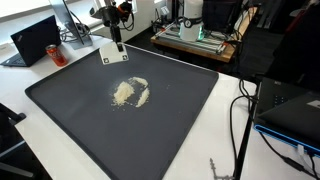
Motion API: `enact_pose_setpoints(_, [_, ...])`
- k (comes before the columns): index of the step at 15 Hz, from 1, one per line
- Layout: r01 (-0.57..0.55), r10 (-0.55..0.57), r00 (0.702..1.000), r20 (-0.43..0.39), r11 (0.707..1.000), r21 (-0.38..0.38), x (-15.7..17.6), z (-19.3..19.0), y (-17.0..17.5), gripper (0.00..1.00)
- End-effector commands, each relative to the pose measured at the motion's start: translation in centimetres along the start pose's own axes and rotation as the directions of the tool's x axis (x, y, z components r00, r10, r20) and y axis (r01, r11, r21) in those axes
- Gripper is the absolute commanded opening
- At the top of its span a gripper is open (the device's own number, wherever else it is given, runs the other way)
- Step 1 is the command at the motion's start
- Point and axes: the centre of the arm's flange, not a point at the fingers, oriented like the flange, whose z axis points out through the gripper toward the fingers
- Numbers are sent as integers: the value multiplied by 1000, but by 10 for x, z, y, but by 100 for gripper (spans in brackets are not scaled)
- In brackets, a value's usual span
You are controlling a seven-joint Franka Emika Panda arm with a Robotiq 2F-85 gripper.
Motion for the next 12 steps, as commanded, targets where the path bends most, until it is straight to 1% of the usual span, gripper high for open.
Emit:
enact_pose_setpoints(1, [-54, 61, 993, -105, 997, 61, -33, -3, 20, 1])
enact_pose_setpoints(2, [-70, 77, 990, -119, 996, 59, -39, -1, 25, 1])
enact_pose_setpoints(4, [-108, 119, 982, -146, 991, 81, -53, 5, 34, 1])
enact_pose_setpoints(6, [-143, 161, 975, -156, 983, 116, -68, 12, 39, 1])
enact_pose_setpoints(7, [-165, 177, 964, -199, 983, 78, -75, 18, 41, 1])
enact_pose_setpoints(8, [-152, 162, 977, -137, 985, 85, -52, 15, 44, 4])
enact_pose_setpoints(10, [-172, 180, 971, -156, 983, 66, -63, 20, 49, 4])
enact_pose_setpoints(12, [-175, 183, 970, -158, 982, 64, -64, 21, 49, 4])
